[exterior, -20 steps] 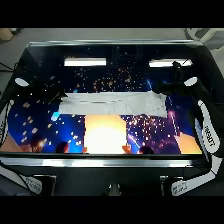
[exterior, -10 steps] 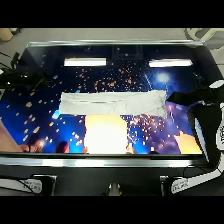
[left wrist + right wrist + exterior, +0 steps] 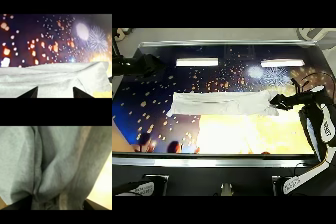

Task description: Fold the shirts.

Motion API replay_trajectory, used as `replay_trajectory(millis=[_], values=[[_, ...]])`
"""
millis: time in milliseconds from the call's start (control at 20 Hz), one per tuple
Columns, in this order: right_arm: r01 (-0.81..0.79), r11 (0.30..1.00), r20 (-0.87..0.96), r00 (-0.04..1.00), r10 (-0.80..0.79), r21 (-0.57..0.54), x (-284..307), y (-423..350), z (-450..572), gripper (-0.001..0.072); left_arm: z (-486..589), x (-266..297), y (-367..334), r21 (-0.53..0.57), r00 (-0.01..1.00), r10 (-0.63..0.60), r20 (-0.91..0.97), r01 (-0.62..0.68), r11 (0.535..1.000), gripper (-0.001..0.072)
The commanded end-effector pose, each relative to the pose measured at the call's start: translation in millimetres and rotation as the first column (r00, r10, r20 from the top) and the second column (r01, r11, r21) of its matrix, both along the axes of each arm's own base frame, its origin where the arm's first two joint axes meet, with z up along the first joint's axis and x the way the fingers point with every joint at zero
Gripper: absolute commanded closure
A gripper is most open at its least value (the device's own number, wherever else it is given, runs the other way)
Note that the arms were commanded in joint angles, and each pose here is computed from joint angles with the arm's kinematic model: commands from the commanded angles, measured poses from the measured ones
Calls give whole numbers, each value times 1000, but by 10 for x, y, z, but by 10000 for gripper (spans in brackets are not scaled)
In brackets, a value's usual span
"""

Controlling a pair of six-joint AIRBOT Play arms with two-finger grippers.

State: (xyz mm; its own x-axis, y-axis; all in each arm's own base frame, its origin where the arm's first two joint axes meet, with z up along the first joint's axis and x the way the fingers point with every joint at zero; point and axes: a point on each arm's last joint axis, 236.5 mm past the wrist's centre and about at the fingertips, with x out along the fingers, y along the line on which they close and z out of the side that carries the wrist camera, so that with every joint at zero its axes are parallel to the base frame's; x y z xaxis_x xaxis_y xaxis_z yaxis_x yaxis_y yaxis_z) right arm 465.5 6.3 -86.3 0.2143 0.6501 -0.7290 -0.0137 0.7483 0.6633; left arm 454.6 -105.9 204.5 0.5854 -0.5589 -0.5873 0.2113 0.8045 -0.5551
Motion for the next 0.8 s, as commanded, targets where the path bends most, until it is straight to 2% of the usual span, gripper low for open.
replay_trajectory(millis=[0, 150, 200, 250, 300, 350, 400, 500, 550, 650, 700, 750], values=[[10, 998, 22, 1000, -12, 55, 130, 279, 35, -8, 124, -145, -334, 4, 997, -74, 30, 74, 997, 178], [-30, 996, 25, 999, 28, 83, 118, 521, 84, 7, 87, -185, -573, 2, 992, -123, 27, 123, 992, 178], [-50, 995, 30, 998, 48, 87, 109, 605, 93, 100, 62, -202, -643, 2, 990, -139, 22, 139, 990, 179], [-68, 993, 32, 997, 65, 95, 99, 704, 106, 223, 32, -216, -711, 2, 988, -155, 15, 155, 988, 179], [-87, 991, 42, 996, 83, 103, 97, 803, 127, 363, -7, -226, -781, 1, 985, -170, 6, 170, 985, 178], [-109, 987, 62, 993, 103, 115, 105, 903, 162, 582, -55, -229, -839, 0, 983, -183, -5, 183, 983, 178], [-114, 985, 68, 992, 106, 132, 113, 983, 198, 691, -109, -229, -893, 0, 981, -195, -16, 195, 981, 178], [-139, 972, 139, 984, 114, 190, 171, 1109, 406, 695, -272, -212, -1007, -3, 974, -219, -52, 219, 976, 180], [-144, 965, 174, 979, 106, 218, 198, 1130, 564, 695, -384, -201, -1076, -5, 970, -232, -76, 233, 973, 229], [-175, 960, 236, 964, 121, 221, 171, 1140, 888, 696, -684, -151, -1238, -10, 957, -256, -133, 257, 966, 542], [-206, 956, 266, 953, 147, 210, 108, 1160, 1072, 696, -854, -106, -1332, -13, 952, -263, -157, 264, 964, 659], [-245, 947, 295, 939, 178, 207, 21, 1201, 1259, 696, -1061, -44, -1448, -15, 947, -266, -180, 267, 963, 677]])
